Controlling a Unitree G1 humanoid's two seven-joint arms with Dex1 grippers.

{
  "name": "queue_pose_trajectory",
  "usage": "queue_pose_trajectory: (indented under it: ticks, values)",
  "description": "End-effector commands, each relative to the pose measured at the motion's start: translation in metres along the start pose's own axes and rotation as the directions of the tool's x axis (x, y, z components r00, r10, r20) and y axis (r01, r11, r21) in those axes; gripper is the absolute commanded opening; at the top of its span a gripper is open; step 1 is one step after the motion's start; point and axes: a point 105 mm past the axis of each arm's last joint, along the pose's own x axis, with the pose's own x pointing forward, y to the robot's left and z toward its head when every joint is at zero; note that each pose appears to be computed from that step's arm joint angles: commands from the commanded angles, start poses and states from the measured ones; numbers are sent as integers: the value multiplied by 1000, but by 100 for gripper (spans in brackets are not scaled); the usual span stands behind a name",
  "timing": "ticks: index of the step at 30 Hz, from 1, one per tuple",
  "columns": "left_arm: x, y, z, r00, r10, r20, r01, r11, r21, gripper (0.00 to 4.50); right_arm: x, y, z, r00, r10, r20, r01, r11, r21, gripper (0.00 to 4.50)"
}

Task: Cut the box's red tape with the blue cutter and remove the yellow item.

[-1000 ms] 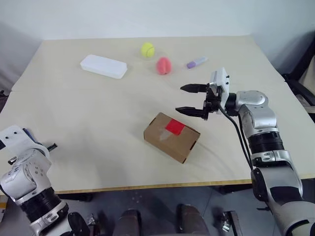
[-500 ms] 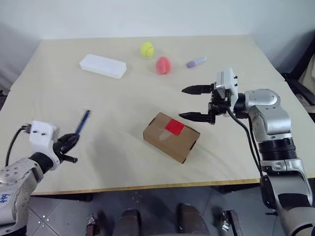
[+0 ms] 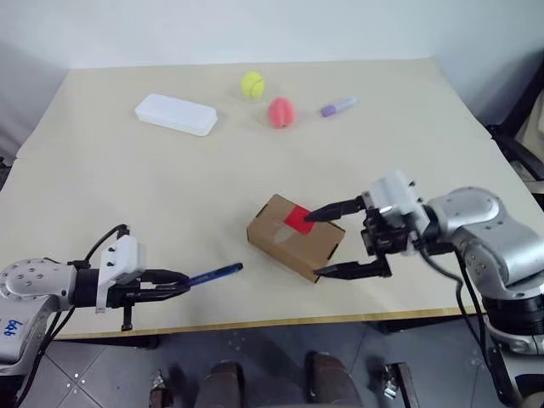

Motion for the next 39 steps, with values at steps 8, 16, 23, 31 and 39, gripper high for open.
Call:
queue_pose_trajectory:
  ticks: [8, 16, 23, 31, 39]
  values:
    - [13, 2, -12, 989, -59, -136, 78, 988, 134, 44, 46, 10, -2, 994, -56, -93, 52, 997, -53, 185]
    - [21, -4, -15, 985, -61, -160, 89, 980, 178, 44, 84, 21, -31, 957, 22, -291, -38, 998, -50, 2]
    - [27, -7, -18, 985, -45, -164, 77, 979, 189, 44, 109, 14, -55, 914, 51, -402, -117, 983, -139, 2]
    - [31, -8, -18, 984, -49, -171, 82, 978, 191, 44, 123, 12, -64, 913, 68, -403, -151, 973, -177, 2]
    - [32, -8, -22, 982, -45, -185, 78, 981, 175, 44, 131, 16, -50, 938, 120, -325, -198, 956, -218, 2]
